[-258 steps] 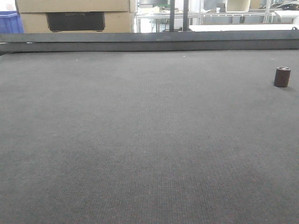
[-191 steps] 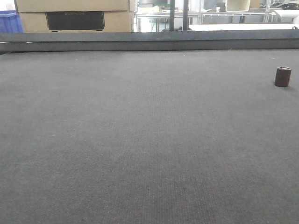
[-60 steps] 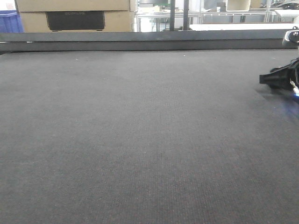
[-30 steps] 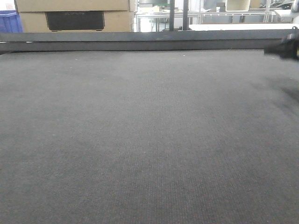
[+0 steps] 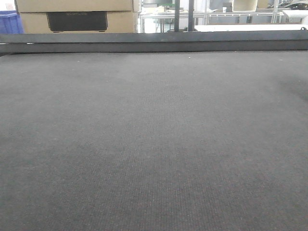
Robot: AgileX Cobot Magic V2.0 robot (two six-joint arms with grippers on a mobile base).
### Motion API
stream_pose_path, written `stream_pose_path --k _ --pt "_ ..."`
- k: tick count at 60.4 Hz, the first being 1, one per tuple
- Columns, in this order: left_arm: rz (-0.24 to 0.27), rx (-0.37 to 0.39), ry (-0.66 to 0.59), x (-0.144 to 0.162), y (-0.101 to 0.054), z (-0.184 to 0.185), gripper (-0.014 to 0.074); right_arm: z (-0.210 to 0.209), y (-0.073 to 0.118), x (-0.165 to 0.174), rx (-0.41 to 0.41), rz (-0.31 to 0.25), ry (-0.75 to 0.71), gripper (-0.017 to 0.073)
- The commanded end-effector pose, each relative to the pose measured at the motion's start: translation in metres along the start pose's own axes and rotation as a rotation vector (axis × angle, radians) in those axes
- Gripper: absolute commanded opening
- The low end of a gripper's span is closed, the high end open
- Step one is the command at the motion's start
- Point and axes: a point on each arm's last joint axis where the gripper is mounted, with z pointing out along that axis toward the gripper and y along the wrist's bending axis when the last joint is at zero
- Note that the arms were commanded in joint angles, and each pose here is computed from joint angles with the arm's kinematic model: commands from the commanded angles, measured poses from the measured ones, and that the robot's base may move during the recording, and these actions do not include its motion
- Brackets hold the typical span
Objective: Place cylindrical capacitor in blue bin on shelf
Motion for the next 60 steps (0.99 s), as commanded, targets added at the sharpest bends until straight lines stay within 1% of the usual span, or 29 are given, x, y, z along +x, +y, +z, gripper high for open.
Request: stream_pose_path --k 1,11,16,24,33,44,54,60 --pt "0.0 0.017 -0.041 0.001 -0.004 0.022 0.0592 -0.008 -0.001 -0.011 0.0 -0.003 -0.035 -0.0099" --pt "0.002 0.023 -0.055 0.0 -0.007 0.067 0.0591 -0.012 -0.001 -0.015 -0.003 -0.003 -0.025 -0.0099" --pt "0.002 0.022 -0.042 0.001 -0.008 0.092 0.0591 -0.013 0.0 -0.014 -0.005 -0.003 -0.008 -0.0099" --pt "-0.043 -0.018 -0.042 0.0 -0.005 0.126 0.0591 -0.015 0.0 -0.016 -0.005 -0.002 -0.011 -0.0099" --pt "-0.044 -0.023 -0.023 0.01 -0.004 0.158 0.0591 -0.015 0.0 -0.017 -0.005 -0.002 -0.013 -0.0099" --pt "-0.046 -0.03 -0.006 0.022 -0.003 0.187 0.0591 -0.015 0.0 -0.017 -0.005 -0.002 -0.013 -0.0099" --pt "-0.062 -0.068 -0.006 0.029 0.01 0.205 0.0591 -0.015 0.0 -0.017 -0.005 -0.002 -0.013 -0.0099" --pt "-0.058 -0.068 0.0 0.033 0.012 0.218 0.0591 -0.015 0.0 -0.017 -0.005 -0.002 -0.013 -0.0099"
